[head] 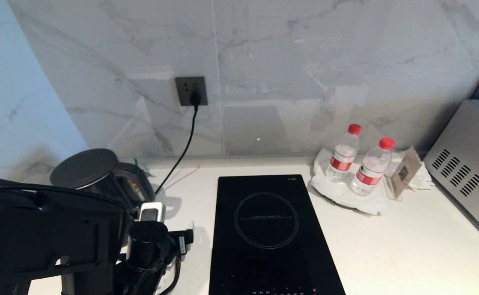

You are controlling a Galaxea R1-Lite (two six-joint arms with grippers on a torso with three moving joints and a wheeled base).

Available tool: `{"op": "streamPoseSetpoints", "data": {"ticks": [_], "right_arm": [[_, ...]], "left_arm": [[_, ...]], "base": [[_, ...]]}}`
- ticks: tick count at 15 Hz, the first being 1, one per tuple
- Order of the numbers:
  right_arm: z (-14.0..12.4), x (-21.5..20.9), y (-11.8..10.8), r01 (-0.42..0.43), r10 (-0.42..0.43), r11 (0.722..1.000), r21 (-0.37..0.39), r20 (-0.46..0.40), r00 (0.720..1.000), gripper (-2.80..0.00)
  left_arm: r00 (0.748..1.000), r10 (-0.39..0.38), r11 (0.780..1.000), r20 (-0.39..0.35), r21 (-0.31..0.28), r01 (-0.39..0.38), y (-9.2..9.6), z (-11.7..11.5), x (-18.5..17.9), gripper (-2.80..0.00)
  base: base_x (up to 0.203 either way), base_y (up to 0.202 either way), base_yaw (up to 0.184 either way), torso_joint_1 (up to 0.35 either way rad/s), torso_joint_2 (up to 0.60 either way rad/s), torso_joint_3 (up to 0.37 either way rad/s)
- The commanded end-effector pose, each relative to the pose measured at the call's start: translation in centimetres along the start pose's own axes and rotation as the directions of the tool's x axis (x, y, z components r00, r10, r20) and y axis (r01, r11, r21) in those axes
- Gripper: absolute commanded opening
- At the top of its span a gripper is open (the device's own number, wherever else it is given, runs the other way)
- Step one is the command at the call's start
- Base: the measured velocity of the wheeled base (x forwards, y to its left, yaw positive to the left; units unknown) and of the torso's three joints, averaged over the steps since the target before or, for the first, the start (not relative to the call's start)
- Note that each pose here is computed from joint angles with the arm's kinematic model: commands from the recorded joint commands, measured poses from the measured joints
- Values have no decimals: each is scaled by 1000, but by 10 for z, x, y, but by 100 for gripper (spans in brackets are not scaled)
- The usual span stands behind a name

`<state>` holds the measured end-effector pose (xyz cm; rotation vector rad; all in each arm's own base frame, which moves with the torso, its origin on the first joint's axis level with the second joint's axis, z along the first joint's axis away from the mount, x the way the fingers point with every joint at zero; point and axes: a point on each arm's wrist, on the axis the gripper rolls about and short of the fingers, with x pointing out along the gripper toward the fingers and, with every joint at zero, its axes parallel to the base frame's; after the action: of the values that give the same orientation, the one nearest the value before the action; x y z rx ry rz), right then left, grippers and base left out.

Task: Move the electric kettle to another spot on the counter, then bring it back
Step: Pick up the kettle

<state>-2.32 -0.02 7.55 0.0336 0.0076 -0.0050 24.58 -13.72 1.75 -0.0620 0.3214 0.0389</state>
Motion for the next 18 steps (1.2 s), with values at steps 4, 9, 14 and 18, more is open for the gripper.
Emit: {"op": "streamPoseSetpoints", "data": {"ticks": [4, 9, 14, 18], "right_arm": [[0, 0, 0, 0, 0, 1000, 0, -2, 1000, -280], [0, 0, 0, 0, 0, 1000, 0, -2, 1000, -280], [0, 0, 0, 0, 0, 1000, 0, -2, 1000, -280], [0, 0, 0, 0, 0, 1000, 0, -2, 1000, -280]], "left_arm": [[997, -26, 998, 78, -58, 31, 10, 28, -15, 0], [990, 6, 995, 141, -103, 9, 16, 45, 1, 0], [981, 44, 994, 188, -106, -24, 21, 57, 17, 0], [970, 68, 991, 233, -130, -39, 26, 69, 26, 0]], "base": [[0, 0, 0, 0, 0, 0], [0, 0, 0, 0, 0, 0], [0, 0, 0, 0, 0, 0], [0, 0, 0, 0, 0, 0]]}}
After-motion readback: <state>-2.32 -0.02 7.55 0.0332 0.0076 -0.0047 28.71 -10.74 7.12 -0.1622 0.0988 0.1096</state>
